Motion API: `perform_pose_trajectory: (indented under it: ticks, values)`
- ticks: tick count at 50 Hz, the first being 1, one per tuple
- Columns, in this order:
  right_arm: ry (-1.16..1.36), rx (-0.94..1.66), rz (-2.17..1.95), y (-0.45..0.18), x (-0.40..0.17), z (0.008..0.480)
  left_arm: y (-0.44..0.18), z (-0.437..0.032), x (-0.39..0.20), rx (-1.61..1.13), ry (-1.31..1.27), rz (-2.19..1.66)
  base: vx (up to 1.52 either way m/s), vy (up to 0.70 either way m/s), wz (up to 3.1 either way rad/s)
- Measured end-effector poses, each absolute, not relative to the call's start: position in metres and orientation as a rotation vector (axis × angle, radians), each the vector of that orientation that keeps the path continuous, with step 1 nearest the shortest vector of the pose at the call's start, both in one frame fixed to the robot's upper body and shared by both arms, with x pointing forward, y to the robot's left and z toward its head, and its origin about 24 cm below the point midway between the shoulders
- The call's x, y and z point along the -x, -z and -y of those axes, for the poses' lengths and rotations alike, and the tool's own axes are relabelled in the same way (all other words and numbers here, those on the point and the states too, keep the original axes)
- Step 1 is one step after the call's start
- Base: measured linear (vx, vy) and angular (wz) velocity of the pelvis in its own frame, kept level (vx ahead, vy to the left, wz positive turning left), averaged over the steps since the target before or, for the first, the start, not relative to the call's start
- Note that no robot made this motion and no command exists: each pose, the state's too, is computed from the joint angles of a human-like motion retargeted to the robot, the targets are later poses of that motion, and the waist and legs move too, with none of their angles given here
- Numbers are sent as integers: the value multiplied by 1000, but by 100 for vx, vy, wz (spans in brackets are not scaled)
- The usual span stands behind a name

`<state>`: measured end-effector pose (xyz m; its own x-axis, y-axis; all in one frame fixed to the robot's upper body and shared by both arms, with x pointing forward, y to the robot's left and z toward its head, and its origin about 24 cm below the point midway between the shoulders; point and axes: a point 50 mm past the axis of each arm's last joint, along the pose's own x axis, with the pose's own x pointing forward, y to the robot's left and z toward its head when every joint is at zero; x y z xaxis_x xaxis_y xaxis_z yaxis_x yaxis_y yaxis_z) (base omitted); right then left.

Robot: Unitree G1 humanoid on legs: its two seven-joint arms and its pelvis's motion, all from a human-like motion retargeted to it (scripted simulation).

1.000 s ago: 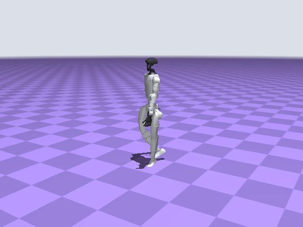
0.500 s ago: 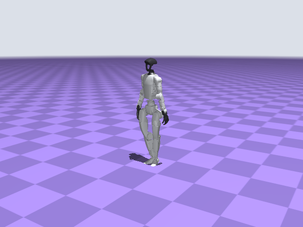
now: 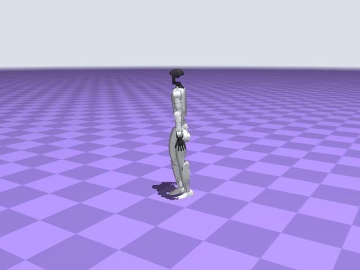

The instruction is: In place motions

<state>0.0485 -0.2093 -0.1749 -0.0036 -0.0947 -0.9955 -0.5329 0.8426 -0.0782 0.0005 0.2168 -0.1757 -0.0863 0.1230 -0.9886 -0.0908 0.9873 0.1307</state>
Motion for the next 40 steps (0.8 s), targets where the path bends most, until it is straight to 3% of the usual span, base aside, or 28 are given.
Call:
perform_pose_trajectory:
  ticks: [5,13,22,32,40]
  values:
    - [-380,466,-1527,175,-58,203,170,-242,-3,-167,-154,-1669,-34,-6,-348]
    - [-406,547,-1563,172,-68,212,167,-236,39,25,-244,-1804,-33,-5,-398]
    - [-189,471,-1695,167,-49,237,169,-223,46,39,-191,-1838,-11,-4,-274]
    - [7,172,-1865,169,18,229,169,-242,-29,-45,-217,-1620,3,-14,-67]
    - [-39,163,-2048,161,68,226,172,-209,-73,147,-260,-1363,20,-14,-66]
